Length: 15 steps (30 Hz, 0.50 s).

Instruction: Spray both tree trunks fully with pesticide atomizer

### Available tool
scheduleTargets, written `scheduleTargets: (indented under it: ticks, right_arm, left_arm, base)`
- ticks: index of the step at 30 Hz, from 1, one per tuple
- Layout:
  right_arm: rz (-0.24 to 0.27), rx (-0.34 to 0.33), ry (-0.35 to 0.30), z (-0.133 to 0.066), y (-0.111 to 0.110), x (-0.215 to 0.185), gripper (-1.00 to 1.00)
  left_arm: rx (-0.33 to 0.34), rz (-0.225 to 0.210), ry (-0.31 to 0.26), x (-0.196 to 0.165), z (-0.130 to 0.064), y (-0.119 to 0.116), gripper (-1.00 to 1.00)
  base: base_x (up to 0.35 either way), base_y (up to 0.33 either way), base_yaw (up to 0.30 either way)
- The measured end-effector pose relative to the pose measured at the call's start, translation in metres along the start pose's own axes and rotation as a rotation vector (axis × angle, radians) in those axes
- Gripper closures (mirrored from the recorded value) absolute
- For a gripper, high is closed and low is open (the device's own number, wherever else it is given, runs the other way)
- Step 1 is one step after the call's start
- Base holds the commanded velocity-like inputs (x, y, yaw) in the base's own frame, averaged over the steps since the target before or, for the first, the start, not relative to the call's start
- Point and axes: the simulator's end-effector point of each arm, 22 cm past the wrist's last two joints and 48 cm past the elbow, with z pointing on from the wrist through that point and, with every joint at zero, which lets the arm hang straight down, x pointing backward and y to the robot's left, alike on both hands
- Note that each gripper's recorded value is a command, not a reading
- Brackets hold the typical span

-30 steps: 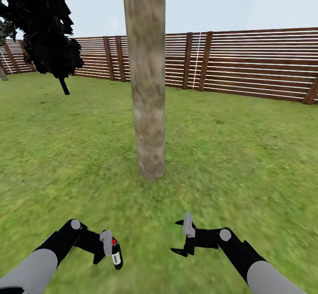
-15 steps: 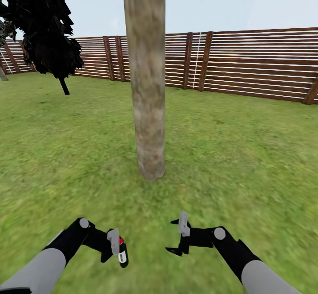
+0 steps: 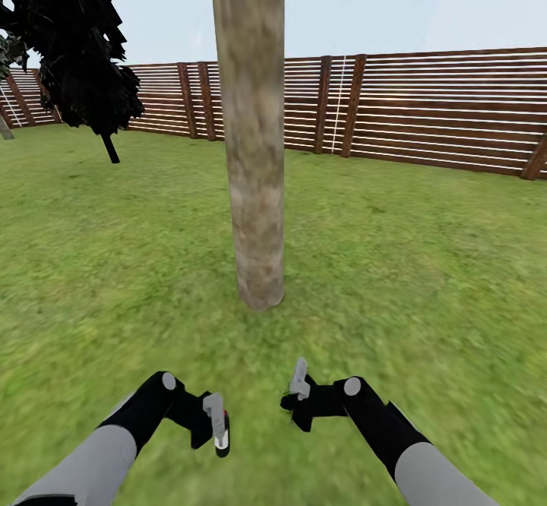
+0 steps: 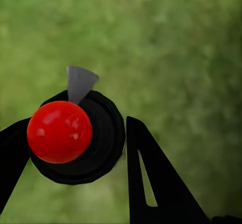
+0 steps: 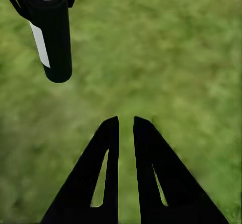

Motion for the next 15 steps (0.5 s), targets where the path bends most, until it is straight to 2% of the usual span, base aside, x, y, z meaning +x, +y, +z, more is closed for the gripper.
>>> scheduleTargets:
  ticks: [7,11,15]
  right_arm:
    - [-0.002,-0.017,-0.018,0.01,0.01,-0.015,1.0]
    - [0.02,-0.028,-0.009,0.016,0.017,-0.022,1.0]
    - [0.023,-0.039,-0.023,0.022,0.024,-0.032,1.0]
  left_arm:
    - [-0.008,-0.001,-0.015,-0.02,0.008,-0.002,1.0]
    - [0.004,0.038,0.032,-0.023,0.017,-0.009,1.0]
    - [-0.009,0.035,0.048,-0.024,0.02,-0.008,1.0]
  base:
    - [0.0,0.0,0.0]
    - [0.0,0.0,0.0]
    - [0.0,0.0,0.0]
